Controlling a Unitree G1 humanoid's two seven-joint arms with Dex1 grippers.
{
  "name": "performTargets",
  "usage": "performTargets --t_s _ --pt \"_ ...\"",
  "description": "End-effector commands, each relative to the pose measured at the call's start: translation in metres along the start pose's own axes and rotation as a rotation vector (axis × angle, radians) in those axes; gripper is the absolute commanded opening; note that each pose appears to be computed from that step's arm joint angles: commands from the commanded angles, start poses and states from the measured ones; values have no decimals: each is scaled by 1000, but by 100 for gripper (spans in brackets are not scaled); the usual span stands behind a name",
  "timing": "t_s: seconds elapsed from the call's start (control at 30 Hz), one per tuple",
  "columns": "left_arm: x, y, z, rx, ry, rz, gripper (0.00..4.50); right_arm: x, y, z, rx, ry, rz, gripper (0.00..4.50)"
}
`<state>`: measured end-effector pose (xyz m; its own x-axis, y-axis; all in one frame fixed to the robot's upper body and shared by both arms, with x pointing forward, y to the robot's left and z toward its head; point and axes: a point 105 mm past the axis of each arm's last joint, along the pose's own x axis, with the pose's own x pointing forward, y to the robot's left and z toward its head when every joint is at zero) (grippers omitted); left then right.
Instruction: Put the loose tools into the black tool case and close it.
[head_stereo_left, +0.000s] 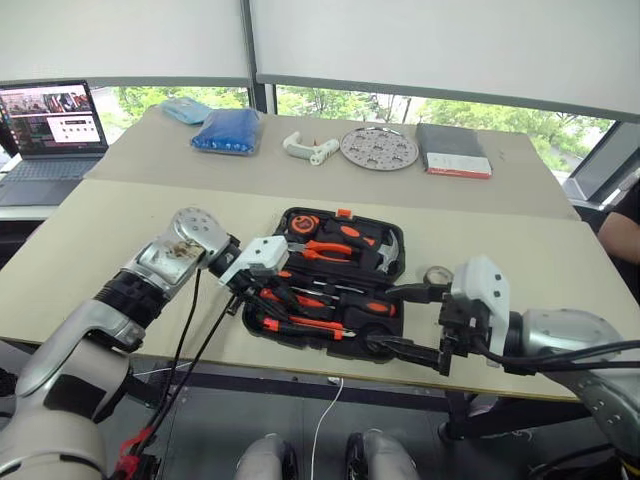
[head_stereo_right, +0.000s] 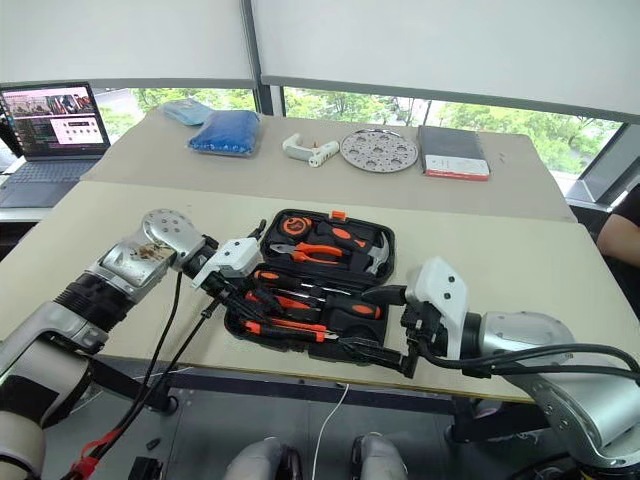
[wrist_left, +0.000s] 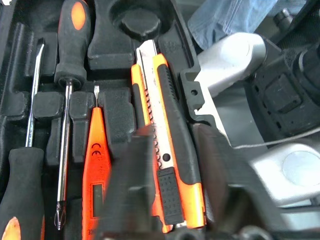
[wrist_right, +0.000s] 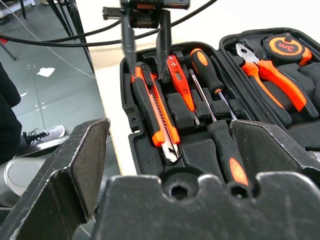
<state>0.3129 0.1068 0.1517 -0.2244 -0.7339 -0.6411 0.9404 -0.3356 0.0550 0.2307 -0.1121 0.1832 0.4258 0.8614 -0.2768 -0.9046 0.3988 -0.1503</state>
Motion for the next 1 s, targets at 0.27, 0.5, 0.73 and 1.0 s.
performTargets --t_s 0.27,0.5,0.73,1.0 --pt "9 -12 -26 94 187 -50 2 -2 0 7 -42 -17 1 450" --pt "3 -16 -46 104 282 -55 2 -3 -1 3 -29 -11 -14 450" --pt "-4 -21 -55 87 332 -60 2 -2 -2 2 -26 -13 -23 450" --pt "-18 -14 -49 81 328 -10 2 -1 -2 2 -27 -19 -20 450"
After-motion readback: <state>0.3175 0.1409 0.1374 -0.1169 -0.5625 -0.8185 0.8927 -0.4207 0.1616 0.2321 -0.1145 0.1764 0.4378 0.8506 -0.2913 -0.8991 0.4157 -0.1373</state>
